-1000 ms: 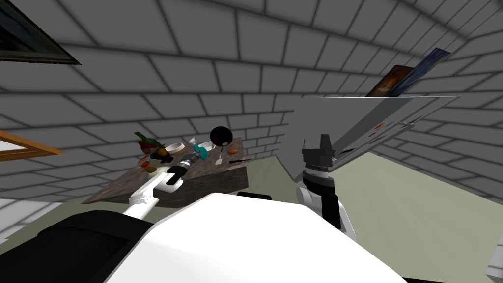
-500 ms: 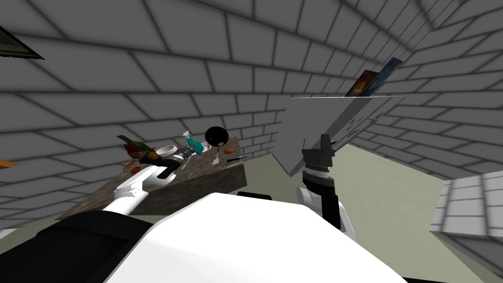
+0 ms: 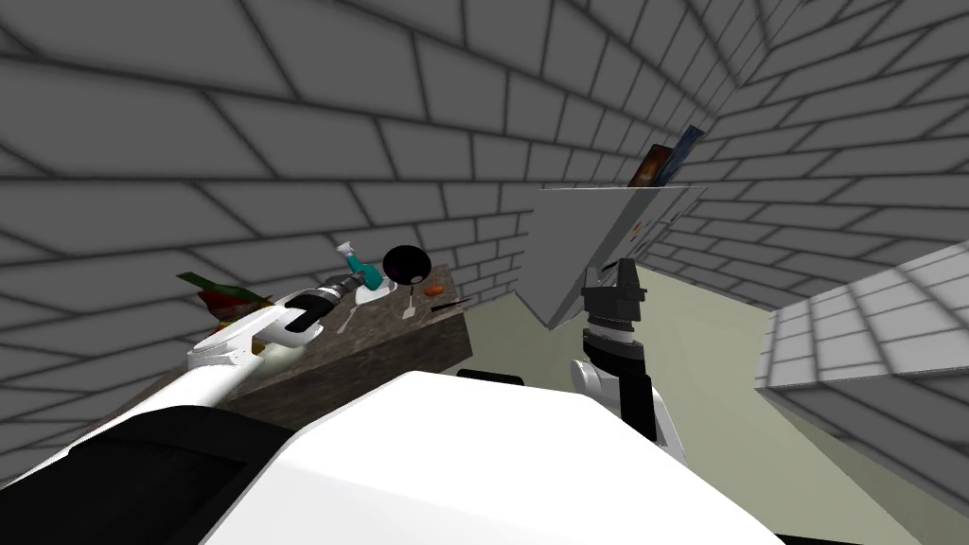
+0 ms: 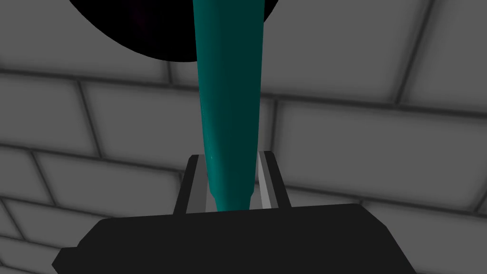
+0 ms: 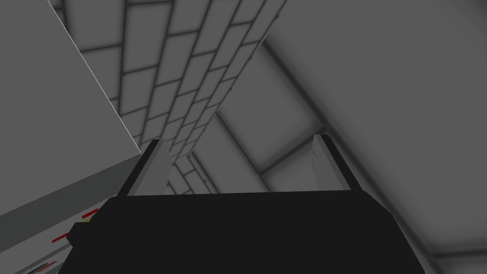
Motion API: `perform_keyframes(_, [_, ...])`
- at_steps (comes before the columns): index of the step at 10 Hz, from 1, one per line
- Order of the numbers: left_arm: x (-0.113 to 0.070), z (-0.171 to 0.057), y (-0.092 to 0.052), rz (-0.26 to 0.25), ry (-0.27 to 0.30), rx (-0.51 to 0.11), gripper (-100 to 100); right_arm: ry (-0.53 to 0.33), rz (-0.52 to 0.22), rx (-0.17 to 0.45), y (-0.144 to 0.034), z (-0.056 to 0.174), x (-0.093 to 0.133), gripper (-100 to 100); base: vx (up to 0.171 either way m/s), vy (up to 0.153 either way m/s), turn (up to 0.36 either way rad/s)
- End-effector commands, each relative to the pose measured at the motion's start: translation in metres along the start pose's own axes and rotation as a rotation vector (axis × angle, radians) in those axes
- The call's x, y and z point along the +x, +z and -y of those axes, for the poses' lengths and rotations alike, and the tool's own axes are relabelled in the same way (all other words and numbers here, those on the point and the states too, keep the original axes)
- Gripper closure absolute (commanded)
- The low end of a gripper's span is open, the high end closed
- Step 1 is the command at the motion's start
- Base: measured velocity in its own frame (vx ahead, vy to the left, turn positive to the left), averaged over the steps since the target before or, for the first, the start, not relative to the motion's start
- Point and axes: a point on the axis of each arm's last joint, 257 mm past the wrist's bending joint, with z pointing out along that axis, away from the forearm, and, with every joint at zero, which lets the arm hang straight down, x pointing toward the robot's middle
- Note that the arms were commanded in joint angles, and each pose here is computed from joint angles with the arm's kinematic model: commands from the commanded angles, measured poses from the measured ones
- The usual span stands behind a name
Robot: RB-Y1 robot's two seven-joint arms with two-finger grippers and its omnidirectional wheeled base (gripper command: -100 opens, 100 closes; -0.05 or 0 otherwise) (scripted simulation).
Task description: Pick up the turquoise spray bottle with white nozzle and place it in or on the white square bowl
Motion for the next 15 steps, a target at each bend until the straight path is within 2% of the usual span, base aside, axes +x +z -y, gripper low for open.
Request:
perform_keyframes(1, [-0.013, -0.015, -0.001, -0.006, -0.012, -0.025, 100, 0.000, 0.000, 0.000, 0.000, 0.000, 0.000, 0, -0.046, 0.024, -0.185])
perform_keyframes(4, [-0.026, -0.041, -0.001, -0.027, -0.030, -0.079, 100, 0.000, 0.000, 0.000, 0.000, 0.000, 0.000, 0, -0.032, 0.034, -0.211])
perform_keyframes(7, [-0.028, -0.072, -0.006, -0.062, -0.045, -0.147, 100, 0.000, 0.000, 0.000, 0.000, 0.000, 0.000, 0, -0.018, 0.037, -0.180])
perform_keyframes(9, [-0.023, -0.094, -0.014, -0.092, -0.053, -0.200, 100, 0.000, 0.000, 0.000, 0.000, 0.000, 0.000, 0, 0.006, 0.051, -0.162])
perform_keyframes(10, [-0.023, -0.094, -0.014, -0.092, -0.053, -0.200, 100, 0.000, 0.000, 0.000, 0.000, 0.000, 0.000, 0, 0.008, 0.035, -0.074])
perform_keyframes(15, [0.003, -0.151, -0.044, -0.178, -0.065, -0.345, 100, 0.000, 0.000, 0.000, 0.000, 0.000, 0.000, 0, 0.019, 0.045, -0.122])
